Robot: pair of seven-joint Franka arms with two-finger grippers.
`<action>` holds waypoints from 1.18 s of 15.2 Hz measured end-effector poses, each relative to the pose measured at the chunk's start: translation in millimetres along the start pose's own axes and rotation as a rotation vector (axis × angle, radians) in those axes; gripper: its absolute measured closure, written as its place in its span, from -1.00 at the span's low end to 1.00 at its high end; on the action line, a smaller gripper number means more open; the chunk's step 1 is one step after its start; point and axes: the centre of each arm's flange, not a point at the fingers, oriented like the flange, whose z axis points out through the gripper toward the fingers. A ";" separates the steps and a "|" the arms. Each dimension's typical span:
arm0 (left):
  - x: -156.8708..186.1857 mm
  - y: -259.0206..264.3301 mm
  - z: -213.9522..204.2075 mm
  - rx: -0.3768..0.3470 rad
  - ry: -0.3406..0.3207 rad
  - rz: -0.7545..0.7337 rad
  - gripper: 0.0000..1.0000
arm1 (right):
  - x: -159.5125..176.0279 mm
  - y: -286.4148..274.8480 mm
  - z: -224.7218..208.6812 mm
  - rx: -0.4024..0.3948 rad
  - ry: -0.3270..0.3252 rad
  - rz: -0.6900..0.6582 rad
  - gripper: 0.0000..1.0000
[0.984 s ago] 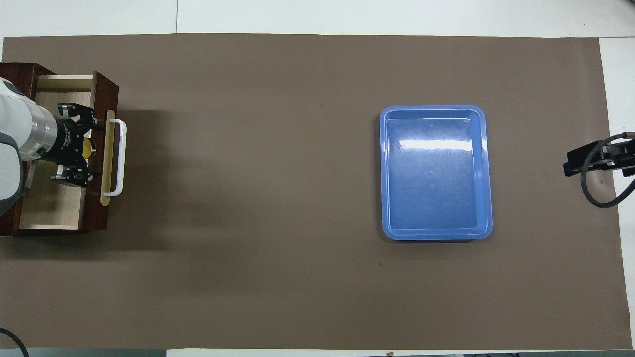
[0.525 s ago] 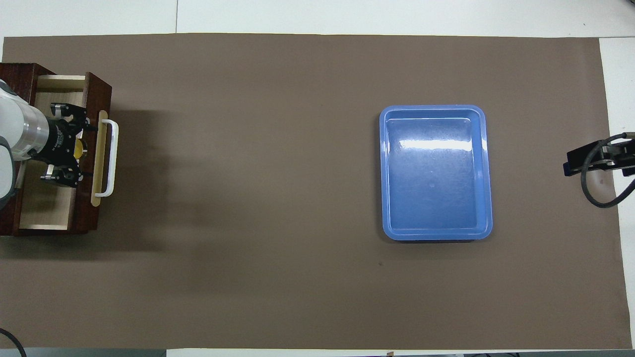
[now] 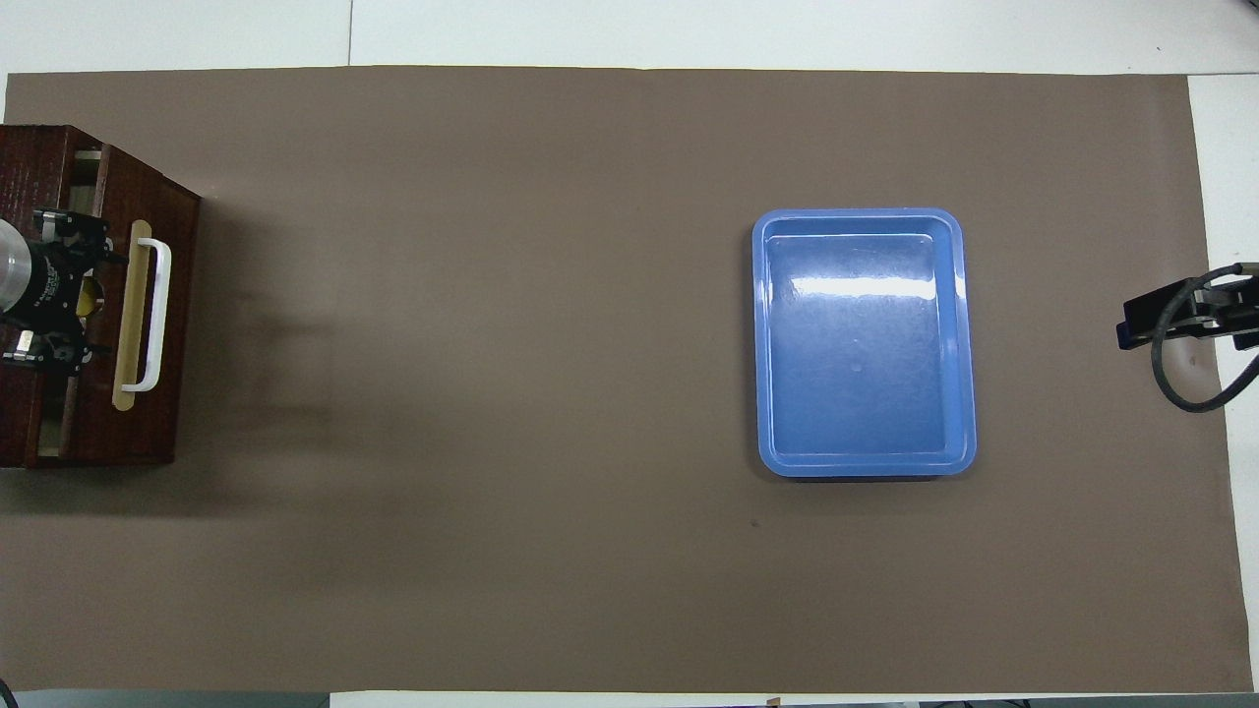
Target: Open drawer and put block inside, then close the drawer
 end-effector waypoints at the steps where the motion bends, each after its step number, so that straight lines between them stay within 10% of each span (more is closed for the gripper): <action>1: 5.3 -1.6 0.5 0.001 0.001 0.008 -1.00 | 0.0 0.0 0.0 0.000 0.000 0.000 -1.00; 12: 21.5 -7.1 0.2 0.008 0.001 0.036 -1.00 | 0.0 0.0 0.0 0.000 0.000 0.000 -1.00; 18: -38.8 16.5 -62.3 -0.018 -0.036 0.137 -1.00 | 0.0 0.0 0.0 0.000 0.000 0.000 -1.00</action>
